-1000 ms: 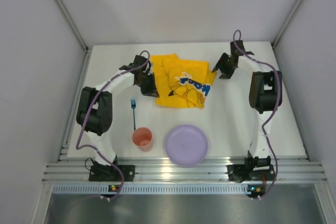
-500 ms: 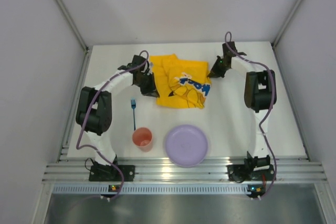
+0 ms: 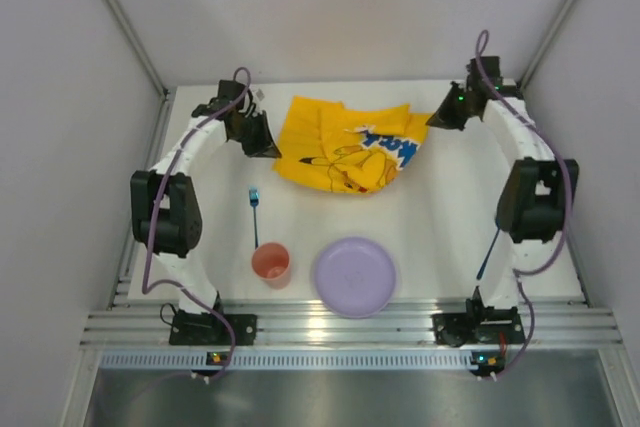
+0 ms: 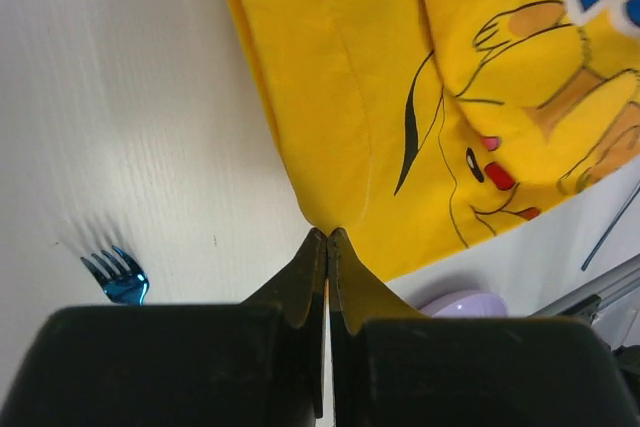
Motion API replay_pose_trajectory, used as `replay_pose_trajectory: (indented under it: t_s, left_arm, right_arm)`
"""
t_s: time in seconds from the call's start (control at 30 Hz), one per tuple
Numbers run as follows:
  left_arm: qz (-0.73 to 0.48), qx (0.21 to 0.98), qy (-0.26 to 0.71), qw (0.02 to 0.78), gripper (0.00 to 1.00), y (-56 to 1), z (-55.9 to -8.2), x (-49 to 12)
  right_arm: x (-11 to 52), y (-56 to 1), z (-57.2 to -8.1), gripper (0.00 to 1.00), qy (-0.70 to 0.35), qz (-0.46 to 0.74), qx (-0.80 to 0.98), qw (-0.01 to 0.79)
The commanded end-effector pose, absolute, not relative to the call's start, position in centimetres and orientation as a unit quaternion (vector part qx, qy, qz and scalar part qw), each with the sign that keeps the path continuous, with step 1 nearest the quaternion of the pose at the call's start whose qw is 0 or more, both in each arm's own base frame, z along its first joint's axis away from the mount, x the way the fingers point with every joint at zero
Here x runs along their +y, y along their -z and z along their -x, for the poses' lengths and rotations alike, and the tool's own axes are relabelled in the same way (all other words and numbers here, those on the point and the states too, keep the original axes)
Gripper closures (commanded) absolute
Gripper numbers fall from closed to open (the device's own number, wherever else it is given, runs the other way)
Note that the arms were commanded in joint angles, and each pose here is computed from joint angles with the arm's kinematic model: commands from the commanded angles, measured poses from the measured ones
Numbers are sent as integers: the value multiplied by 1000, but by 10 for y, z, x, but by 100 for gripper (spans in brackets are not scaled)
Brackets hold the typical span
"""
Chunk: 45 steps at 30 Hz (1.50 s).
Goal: Set the dinner table for one person
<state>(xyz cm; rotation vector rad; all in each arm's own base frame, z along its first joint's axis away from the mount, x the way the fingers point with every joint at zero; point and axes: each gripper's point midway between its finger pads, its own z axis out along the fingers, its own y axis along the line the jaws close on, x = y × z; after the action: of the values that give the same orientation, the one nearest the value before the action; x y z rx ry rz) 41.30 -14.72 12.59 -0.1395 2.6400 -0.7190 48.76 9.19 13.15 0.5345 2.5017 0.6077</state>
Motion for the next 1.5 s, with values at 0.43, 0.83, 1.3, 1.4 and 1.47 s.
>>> replay_pose_trajectory:
  t_s: [0.43,0.83,1.3,1.4,1.47]
  left_arm:
    - [64,913,276,293,100,-198,-454,-151]
    - [97,945,233,207,100,-155,-388,-134]
    - [108,939,228,235,1,-175,-385,-129]
    - [106,936,229,246,1,-180,-401,-131]
    - [106,935,230,248,1,-169,-418,-134]
  right_arm:
    - [45,-239,-444,100,-259,-255,872,327]
    - [22,-190,-337,100,-159,-308,910,229]
    - [-2,-205,-298,15,-86,-313,918,228]
    - [-2,-229,-327,16,-104,-304,907,271]
    - [-3,-239,-350,29,-116,-296,898,303]
